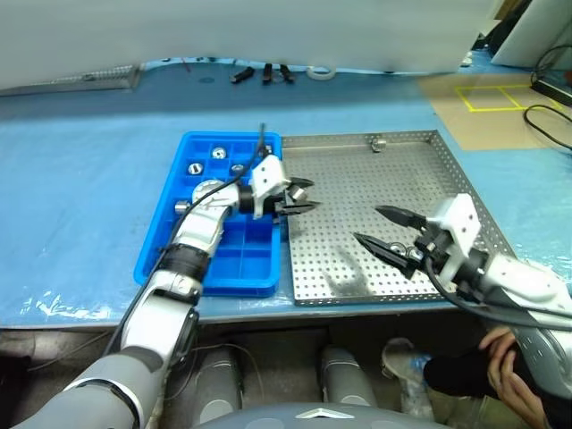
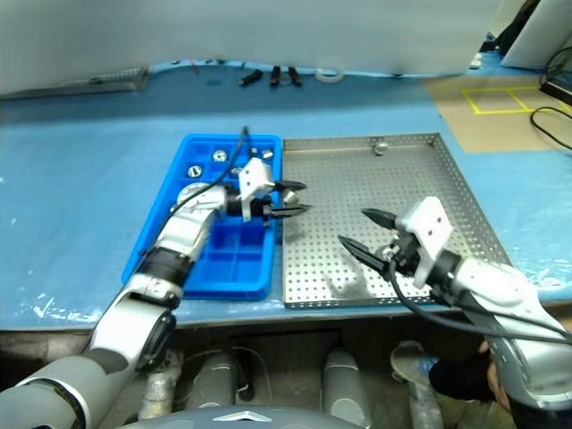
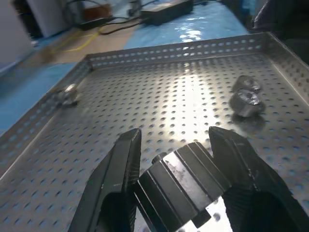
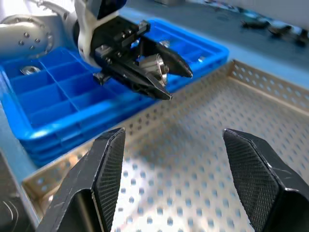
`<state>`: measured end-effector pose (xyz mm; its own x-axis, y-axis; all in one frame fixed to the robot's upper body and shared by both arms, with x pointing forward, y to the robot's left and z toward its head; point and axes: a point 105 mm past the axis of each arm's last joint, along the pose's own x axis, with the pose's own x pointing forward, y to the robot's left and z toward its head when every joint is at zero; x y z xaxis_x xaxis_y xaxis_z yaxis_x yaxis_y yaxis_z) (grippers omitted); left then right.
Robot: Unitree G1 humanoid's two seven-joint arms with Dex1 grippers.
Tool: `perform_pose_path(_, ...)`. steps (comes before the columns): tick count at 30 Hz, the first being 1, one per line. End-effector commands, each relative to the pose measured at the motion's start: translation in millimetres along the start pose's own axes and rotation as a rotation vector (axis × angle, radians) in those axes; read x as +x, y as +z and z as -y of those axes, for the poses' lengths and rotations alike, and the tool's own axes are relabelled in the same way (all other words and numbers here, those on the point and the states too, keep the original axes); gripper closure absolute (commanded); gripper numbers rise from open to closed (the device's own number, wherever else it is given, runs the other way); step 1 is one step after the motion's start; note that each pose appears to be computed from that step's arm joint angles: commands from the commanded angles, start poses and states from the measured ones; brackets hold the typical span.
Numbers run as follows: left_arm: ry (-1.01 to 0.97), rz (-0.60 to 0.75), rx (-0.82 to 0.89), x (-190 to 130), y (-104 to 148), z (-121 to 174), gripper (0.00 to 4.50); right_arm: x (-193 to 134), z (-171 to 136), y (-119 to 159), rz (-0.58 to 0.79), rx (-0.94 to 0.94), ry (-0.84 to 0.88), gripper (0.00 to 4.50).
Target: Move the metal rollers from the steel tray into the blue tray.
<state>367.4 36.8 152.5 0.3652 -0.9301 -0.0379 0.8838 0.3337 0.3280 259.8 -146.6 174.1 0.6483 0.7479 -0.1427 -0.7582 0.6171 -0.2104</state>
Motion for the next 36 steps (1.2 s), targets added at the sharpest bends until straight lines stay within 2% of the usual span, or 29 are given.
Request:
perform_pose_path(1, 0.192, 0.027, 0.022, -19.7, 15.5, -18.9, 2.63, 14.9, -4.6, 8.6, 0.019, -0.011, 0.108, 1.11)
perform_pose_path(5, 0.337, -0.005, 0.009, -38.9, 9.3, -27.7, 2.63, 31.5, -5.0, 18.1, 0.042, -0.024, 0.191, 1.11)
perform_pose_path(11, 0.376, -0.065, -0.003, -59.8, -3.4, -23.4, 2.63, 42.1, -9.7, 18.4, 0.04, -0.035, 0.261, 1.11)
perform_pose_path(15, 0.35, -0.103, -0.018, -70.2, -12.0, -13.8, 2.63, 41.8, -10.5, 14.1, 0.034, -0.03, 0.269, 1.11)
perform_pose_path(21, 0.406, -0.186, -0.019, -92.2, -29.6, -16.2, 2.63, 39.8, -13.3, 6.2, 0.019, -0.025, 0.26, 1.11)
perform_pose_path(30, 0.346, -0.207, -0.086, -90.5, -40.7, -1.4, 2.63, 39.3, -13.6, 2.0, 0.015, -0.029, 0.238, 1.11)
perform_pose_path(32, 0.36, -0.218, -0.094, -95.3, -43.5, -3.6, 1.89, 38.5, -13.3, 1.8, 0.016, -0.026, 0.232, 1.11)
perform_pose_path(35, 0.385, -0.252, -0.082, -101.5, -50.2, -7.1, 1.04, 38.2, -13.4, 1.4, 0.017, -0.022, 0.224, 1.11)
perform_pose_path(36, 0.387, -0.257, -0.082, -102.7, -51.7, -7.8, 1.04, 38.5, -13.5, 1.5, 0.018, -0.021, 0.222, 1.11)
